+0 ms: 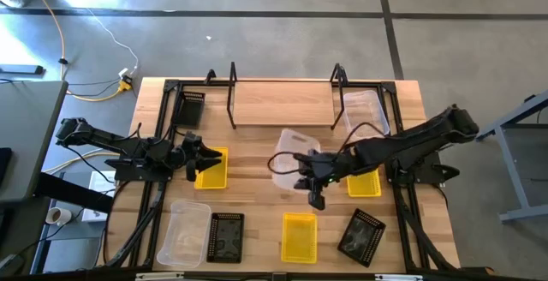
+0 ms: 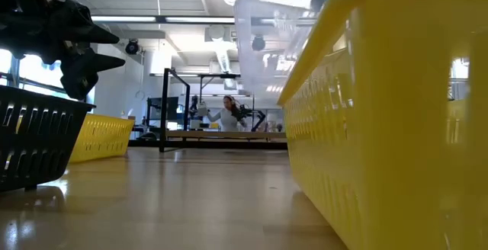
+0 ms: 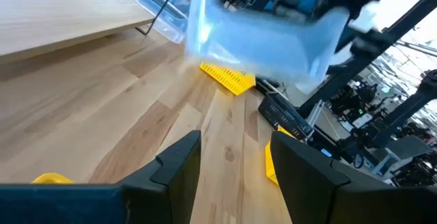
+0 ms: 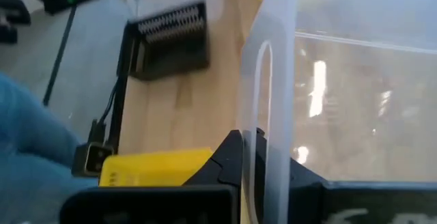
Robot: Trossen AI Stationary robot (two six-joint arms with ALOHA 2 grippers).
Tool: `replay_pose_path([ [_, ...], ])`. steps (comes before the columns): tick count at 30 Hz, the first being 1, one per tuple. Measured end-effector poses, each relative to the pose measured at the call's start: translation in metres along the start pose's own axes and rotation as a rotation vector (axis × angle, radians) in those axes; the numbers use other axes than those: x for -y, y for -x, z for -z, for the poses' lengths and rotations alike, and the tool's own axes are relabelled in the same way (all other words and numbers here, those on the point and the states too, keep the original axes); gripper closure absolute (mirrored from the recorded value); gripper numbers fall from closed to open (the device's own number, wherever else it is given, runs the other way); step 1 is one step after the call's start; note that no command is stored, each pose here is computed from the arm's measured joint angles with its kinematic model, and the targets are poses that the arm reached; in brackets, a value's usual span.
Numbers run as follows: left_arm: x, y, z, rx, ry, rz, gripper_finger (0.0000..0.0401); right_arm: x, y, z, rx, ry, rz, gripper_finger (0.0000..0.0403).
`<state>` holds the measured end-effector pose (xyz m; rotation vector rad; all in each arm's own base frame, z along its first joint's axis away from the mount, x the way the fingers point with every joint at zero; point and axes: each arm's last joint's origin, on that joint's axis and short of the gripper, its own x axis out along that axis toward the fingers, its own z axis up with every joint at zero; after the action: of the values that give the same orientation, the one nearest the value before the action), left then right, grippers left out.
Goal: Stack baskets on shelf by color
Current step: Put the middle transparent bin on the shelf
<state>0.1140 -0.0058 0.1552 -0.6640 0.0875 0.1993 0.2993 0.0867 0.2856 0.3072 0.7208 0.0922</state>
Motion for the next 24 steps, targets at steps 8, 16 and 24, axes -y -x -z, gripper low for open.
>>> replay_pose_path([
  [8, 0.000, 0.000, 0.000, 0.001, 0.008, -0.001, 0.0233, 0.012, 0.042, -0.018, 0.185, 0.197, 0.170, 0.0403],
  [16, 0.000, 0.000, 0.000, 0.005, 0.012, -0.006, 0.0233, 0.045, 0.063, -0.033, 0.218, 0.462, 0.415, 0.0403],
  [24, -0.001, 0.000, -0.001, 0.022, 0.035, -0.025, 0.0233, 0.098, 0.070, -0.028, -0.008, 0.503, 0.481, 0.0403],
])
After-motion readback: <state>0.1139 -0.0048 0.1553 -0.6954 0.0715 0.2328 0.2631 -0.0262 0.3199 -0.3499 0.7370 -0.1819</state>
